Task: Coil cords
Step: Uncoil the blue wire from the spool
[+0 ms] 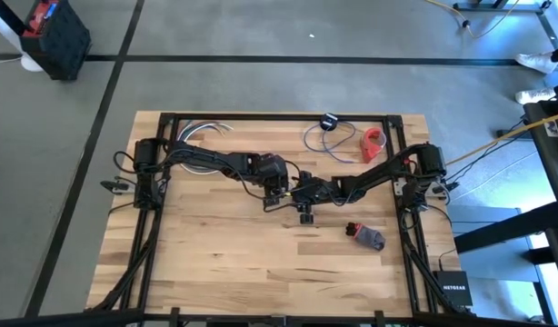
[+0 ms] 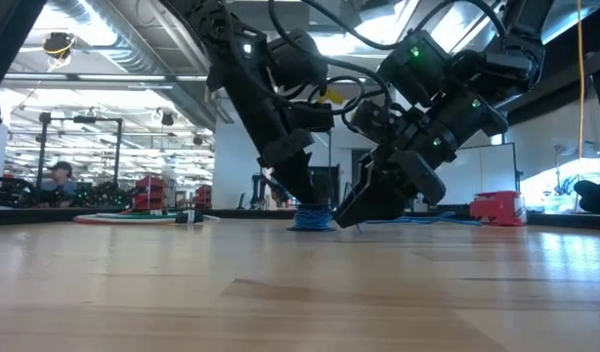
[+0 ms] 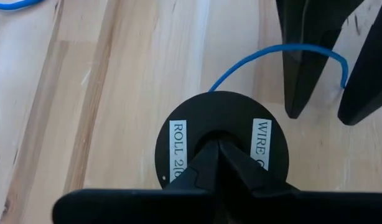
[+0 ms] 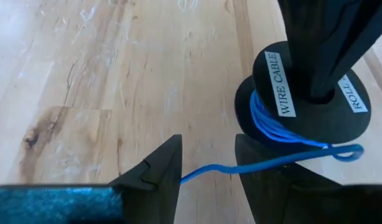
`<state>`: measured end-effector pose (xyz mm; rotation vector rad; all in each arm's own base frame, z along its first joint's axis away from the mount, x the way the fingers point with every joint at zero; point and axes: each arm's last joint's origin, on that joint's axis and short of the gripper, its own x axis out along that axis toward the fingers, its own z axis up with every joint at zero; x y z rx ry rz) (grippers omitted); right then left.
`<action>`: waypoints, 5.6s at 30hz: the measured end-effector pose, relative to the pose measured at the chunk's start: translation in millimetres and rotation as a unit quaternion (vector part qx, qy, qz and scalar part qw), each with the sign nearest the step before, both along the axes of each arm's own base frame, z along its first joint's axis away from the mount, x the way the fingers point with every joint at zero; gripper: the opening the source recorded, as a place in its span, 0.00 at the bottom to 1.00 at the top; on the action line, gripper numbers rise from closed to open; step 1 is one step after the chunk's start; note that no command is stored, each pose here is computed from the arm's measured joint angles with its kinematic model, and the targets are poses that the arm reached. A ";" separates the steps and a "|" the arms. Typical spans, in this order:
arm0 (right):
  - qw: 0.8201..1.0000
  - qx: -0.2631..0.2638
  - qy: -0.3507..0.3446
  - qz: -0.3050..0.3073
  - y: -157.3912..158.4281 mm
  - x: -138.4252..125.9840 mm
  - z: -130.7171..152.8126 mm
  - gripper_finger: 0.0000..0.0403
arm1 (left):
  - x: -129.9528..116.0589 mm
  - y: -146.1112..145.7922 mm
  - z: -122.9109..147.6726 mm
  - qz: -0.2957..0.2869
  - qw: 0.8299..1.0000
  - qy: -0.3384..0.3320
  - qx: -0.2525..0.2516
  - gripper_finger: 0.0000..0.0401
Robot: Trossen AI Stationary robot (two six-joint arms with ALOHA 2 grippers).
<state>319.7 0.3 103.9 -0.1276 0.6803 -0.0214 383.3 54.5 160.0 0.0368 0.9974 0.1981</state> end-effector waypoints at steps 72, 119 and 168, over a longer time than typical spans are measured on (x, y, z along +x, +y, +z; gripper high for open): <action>0.995 -0.049 -0.020 -0.090 -38.2 -6.6 -17.2 0.04 | -0.8 -1.0 -1.2 0.006 1.000 0.002 -0.006 0.00; 0.991 -0.034 -0.062 -0.118 -19.8 -50.8 36.2 0.43 | -1.5 -1.0 -1.4 0.010 1.000 0.006 -0.008 0.01; 0.948 -0.072 0.290 -0.112 22.3 -50.8 6.7 0.00 | -3.3 -1.8 -2.2 0.006 1.000 0.017 -0.010 0.01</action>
